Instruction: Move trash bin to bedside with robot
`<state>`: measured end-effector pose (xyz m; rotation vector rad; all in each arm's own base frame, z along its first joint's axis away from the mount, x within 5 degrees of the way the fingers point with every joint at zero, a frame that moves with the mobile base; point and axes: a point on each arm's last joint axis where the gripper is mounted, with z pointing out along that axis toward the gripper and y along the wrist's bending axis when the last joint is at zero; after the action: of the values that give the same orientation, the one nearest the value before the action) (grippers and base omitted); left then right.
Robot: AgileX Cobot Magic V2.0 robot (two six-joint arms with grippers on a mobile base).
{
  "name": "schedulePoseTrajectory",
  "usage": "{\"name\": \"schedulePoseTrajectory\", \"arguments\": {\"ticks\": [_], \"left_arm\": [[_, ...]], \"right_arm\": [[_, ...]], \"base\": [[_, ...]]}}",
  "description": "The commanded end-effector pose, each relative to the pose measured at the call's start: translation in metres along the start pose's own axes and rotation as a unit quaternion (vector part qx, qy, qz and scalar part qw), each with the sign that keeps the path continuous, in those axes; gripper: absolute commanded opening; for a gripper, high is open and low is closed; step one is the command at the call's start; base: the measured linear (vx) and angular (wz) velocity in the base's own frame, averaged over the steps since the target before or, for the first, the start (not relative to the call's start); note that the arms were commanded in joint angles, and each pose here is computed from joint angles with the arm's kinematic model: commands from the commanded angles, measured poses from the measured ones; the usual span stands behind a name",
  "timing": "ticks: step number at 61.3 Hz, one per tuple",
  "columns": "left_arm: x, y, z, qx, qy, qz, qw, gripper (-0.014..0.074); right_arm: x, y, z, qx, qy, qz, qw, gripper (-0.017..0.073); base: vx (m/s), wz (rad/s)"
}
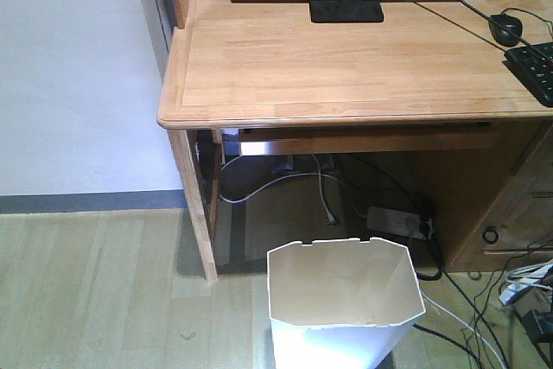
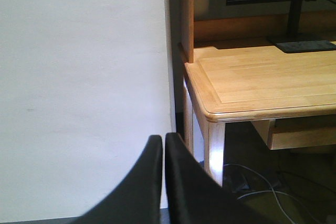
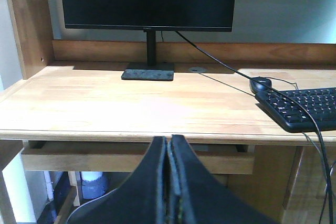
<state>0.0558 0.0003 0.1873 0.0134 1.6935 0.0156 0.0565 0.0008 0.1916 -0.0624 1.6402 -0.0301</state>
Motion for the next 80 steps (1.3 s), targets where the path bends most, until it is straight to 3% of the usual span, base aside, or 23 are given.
{"name": "schedulePoseTrajectory", "arguments": {"ticks": [1, 57, 80], "left_arm": [[-0.001, 0.000, 0.000, 0.001, -0.032, -0.002, 0.999, -0.0006], [-0.001, 0.000, 0.000, 0.001, -0.032, -0.002, 0.999, -0.0006], [-0.001, 0.000, 0.000, 0.001, -0.032, -0.002, 0.999, -0.0006]], "right_arm": [[-0.005, 0.000, -0.001, 0.002, -0.040, -0.005, 0.999, -0.0009], [-0.005, 0.000, -0.001, 0.002, -0.040, -0.005, 0.999, -0.0009], [-0.020, 0.000, -0.003, 0.002, -0.106, -0.001, 0.994, -0.0009]], "base": [[0.00, 0.00], [0.00, 0.00], [0.00, 0.00]]}}
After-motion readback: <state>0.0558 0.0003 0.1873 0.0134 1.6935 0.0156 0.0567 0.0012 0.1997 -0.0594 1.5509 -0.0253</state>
